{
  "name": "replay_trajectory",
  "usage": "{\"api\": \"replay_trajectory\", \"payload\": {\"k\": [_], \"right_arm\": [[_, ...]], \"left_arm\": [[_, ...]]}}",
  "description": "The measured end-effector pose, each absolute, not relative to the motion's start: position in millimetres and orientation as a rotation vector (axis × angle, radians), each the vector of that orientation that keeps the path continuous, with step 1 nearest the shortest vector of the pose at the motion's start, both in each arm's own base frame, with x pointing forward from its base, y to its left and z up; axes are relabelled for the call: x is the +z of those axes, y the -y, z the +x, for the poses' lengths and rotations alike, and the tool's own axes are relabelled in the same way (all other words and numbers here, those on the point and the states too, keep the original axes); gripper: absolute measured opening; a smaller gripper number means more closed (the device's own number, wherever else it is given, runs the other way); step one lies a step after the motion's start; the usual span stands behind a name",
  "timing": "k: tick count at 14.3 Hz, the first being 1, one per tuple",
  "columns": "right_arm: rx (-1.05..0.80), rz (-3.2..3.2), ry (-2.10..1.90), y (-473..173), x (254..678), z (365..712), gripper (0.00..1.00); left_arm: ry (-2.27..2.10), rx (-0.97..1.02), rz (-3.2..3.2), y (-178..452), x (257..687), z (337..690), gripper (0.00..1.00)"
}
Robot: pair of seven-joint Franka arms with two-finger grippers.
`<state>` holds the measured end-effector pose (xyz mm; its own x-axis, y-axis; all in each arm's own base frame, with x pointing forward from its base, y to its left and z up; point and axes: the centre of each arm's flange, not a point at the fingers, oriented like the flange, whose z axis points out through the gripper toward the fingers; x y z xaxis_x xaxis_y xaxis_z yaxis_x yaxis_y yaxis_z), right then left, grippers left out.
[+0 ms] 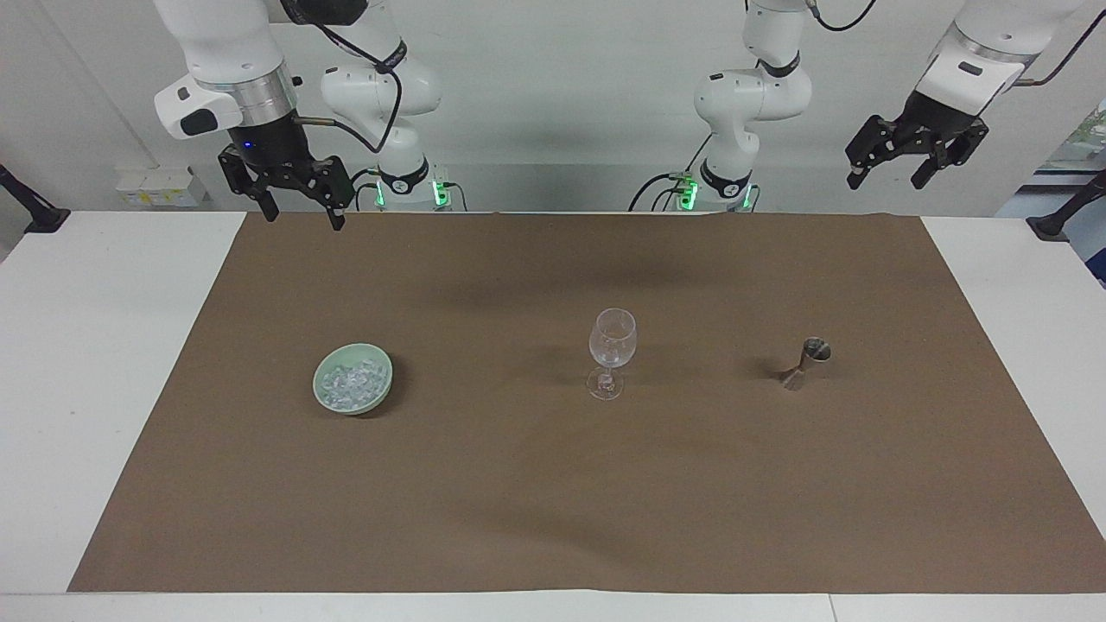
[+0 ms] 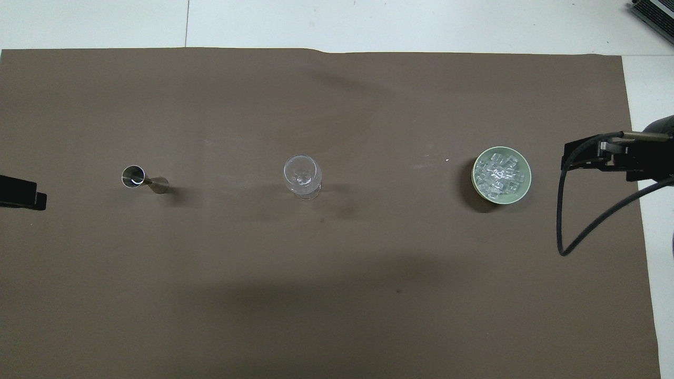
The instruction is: Pour wine and add ice with both arms
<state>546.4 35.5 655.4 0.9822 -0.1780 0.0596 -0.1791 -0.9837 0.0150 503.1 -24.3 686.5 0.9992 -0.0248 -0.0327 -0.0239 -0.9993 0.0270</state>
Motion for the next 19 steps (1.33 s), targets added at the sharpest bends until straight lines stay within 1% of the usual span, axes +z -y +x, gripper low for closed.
{"api": "replay_trajectory", "payload": {"k": [19], "right_arm": [[0.09, 3.106, 0.298, -29.2, 655.4, 546.7, 1.0]], "left_arm": [[0.034, -0.051, 3.114, 22.9, 686.5, 503.2, 1.0]]}}
